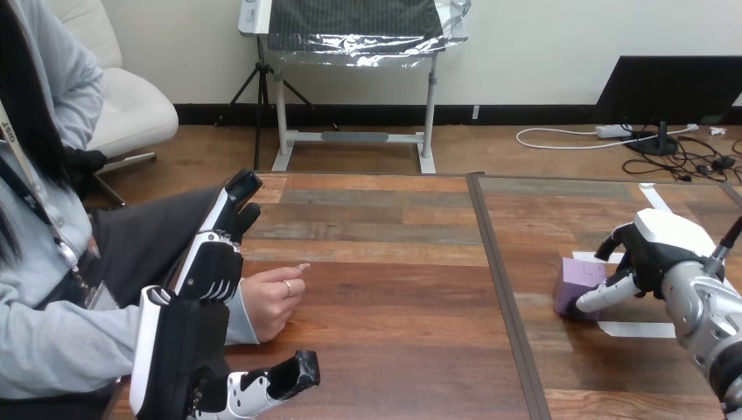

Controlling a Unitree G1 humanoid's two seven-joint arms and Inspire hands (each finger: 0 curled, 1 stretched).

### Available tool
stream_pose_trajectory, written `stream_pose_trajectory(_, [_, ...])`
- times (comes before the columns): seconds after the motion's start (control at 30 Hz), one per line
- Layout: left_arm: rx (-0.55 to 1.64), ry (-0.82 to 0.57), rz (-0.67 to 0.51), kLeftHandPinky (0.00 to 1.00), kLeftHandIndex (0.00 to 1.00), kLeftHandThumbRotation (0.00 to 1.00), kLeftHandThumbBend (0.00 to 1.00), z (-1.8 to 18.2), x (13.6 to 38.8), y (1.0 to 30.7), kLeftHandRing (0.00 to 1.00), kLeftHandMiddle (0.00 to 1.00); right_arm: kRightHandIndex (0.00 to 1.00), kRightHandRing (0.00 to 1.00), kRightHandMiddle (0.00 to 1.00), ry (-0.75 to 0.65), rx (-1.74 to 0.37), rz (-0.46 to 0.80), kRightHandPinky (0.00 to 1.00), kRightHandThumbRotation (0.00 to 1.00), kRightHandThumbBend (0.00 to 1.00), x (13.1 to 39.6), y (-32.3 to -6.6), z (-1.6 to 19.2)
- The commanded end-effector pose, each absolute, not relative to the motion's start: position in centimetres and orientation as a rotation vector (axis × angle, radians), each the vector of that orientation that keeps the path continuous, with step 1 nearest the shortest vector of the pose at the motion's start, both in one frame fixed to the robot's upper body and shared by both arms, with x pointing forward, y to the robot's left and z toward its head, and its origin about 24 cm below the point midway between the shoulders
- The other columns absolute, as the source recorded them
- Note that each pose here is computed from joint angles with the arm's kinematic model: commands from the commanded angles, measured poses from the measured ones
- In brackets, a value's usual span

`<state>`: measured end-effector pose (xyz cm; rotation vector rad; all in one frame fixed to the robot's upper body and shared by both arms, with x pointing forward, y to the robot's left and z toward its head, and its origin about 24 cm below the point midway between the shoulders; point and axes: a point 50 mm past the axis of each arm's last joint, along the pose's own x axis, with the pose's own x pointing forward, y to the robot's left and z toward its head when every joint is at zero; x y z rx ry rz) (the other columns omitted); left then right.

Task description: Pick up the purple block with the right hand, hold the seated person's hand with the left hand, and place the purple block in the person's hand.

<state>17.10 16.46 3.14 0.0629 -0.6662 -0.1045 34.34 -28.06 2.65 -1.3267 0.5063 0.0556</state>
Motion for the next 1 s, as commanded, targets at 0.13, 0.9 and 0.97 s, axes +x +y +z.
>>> stream_pose_trajectory(0.13, [0.055,-0.736,-0.113,0.96,0.90,0.59,1.00,4.21,18.06,15.73,0.97,0.96,0.63,0.54,0.62,0.429,-1.382,0.029,0.41,0.24,0.99,36.72,-26.90,5.85])
stream_pose_trajectory(0.9, [0.059,-0.744,-0.088,0.94,0.90,0.60,1.00,4.17,17.69,15.33,0.96,0.95,0.57,0.44,0.54,0.474,-1.415,0.020,0.31,0.02,0.91,36.60,-27.25,5.75])
stream_pose_trajectory(0.97, [0.060,-0.742,-0.088,0.94,0.90,0.60,1.00,4.20,17.68,15.29,0.96,0.95,0.56,0.42,0.52,0.479,-1.410,0.018,0.30,0.01,0.90,36.59,-27.32,5.77])
